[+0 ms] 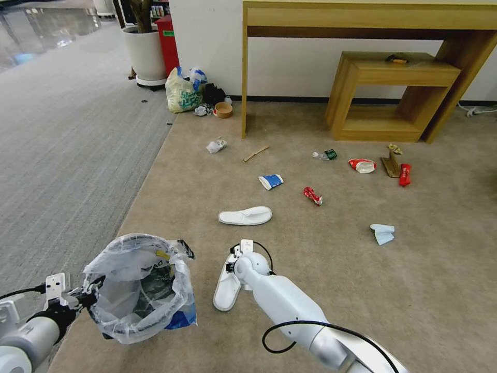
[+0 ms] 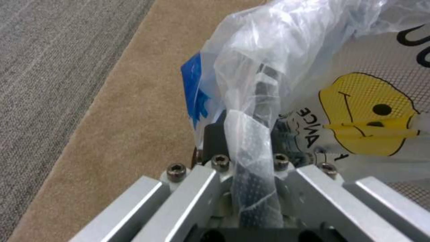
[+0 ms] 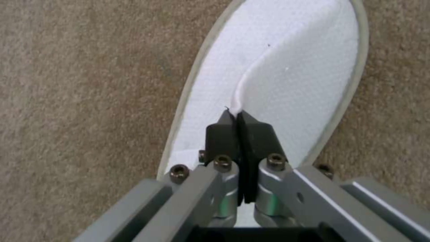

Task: Pick up the trash bin and place the garbage on the floor into it.

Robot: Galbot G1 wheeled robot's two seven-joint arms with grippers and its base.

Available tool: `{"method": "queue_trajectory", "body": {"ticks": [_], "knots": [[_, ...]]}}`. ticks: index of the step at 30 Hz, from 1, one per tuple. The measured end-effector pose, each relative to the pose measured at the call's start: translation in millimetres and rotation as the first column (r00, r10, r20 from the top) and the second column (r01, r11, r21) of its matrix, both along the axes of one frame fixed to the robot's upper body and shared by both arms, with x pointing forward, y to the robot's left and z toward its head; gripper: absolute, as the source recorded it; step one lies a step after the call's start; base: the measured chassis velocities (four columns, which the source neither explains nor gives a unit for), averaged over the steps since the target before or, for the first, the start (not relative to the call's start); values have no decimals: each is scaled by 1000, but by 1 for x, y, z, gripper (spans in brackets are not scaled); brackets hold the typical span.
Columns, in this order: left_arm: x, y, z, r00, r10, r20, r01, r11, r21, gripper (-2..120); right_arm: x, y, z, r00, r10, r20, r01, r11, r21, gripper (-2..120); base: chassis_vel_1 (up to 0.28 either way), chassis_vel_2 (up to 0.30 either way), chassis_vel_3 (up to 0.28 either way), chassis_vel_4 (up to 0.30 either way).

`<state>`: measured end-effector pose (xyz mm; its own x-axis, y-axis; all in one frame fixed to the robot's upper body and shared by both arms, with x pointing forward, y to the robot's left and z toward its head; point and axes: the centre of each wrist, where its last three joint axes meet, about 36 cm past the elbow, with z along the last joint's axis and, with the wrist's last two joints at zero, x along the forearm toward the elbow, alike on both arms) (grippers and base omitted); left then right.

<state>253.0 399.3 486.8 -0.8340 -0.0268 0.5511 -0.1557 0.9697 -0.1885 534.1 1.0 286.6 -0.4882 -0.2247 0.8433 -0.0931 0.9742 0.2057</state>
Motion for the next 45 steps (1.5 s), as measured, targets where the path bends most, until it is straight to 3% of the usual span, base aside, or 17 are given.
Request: {"method": "queue_trajectory", "body": {"ticks": [13, 15, 21, 23, 25, 27, 28, 31, 32, 35, 36, 39, 41, 43, 45], "knots": [[-1, -1, 3, 1000, -5, 4, 5, 1000, 2, 0, 4, -23, 12, 996, -16, 90, 18, 1000, -16, 0, 0, 0, 0, 0], [-1, -3, 5, 1000, -8, 9, 8, 1000, 6, 0, 4, -35, 22, 982, -2, 191, 10, 999, -38, 0, 0, 0, 0, 0], [-1, -5, 8, 1000, -11, 12, 11, 1000, 13, 0, 6, -55, 45, 941, 31, 337, -19, 999, -37, 0, 0, 0, 0, 0], [0, -7, 9, 1000, -12, 10, 12, 1000, 19, 0, 8, -67, 67, 887, 71, 456, -64, 998, -30, 0, 0, 0, 0, 0], [0, -7, 9, 1000, -12, 10, 12, 1000, 20, 0, 8, -68, 69, 883, 73, 464, -67, 997, -28, 0, 0, 0, 0, 0], [1, -9, 11, 1000, -17, 8, 17, 999, 28, 0, 10, -74, 100, 826, 98, 555, -117, 993, -2, 0, 0, 0, 0, 0], [1, -9, 11, 1000, -17, 8, 17, 999, 28, 0, 10, -74, 100, 826, 98, 555, -117, 993, -2, 0, 0, 0, 0, 0], [4, -12, 12, 999, -32, 3, 32, 999, 38, 0, 11, -72, 137, 722, 131, 679, -177, 984, -2, 0, 0, 0, 0, 0], [4, -12, 12, 999, -32, 3, 32, 999, 38, 0, 11, -72, 137, 722, 131, 679, -177, 984, -2, 0, 0, 0, 0, 0], [7, -13, 12, 999, -43, -6, 43, 998, 49, 0, 11, -64, 184, 617, 145, 773, -261, 965, 28, 0, 0, 0, 0, 0], [7, -13, 12, 999, -43, -6, 43, 998, 49, 0, 11, -64, 184, 617, 145, 773, -261, 965, 28, 0, 0, 0, 0, 0], [9, -12, 9, 998, -54, -19, 55, 997, 58, 0, 2, -50, 231, 517, 147, 843, -380, 922, 72, 0, 0, 0, 0, 0], [10, -13, 9, 998, -59, -23, 60, 996, 60, 0, -3, -45, 243, 498, 146, 855, -418, 904, 88, 0, 0, 0, 0, 0], [13, -14, 7, 996, -78, -34, 80, 995, 66, 0, -20, -32, 273, 447, 150, 882, -518, 847, 119, 0, 0, 0, 0, 0], [14, -14, 7, 996, -84, -37, 87, 994, 69, 0, -27, -28, 280, 436, 155, 887, -548, 827, 124, 0, 0, 0, 0, 0]]}}
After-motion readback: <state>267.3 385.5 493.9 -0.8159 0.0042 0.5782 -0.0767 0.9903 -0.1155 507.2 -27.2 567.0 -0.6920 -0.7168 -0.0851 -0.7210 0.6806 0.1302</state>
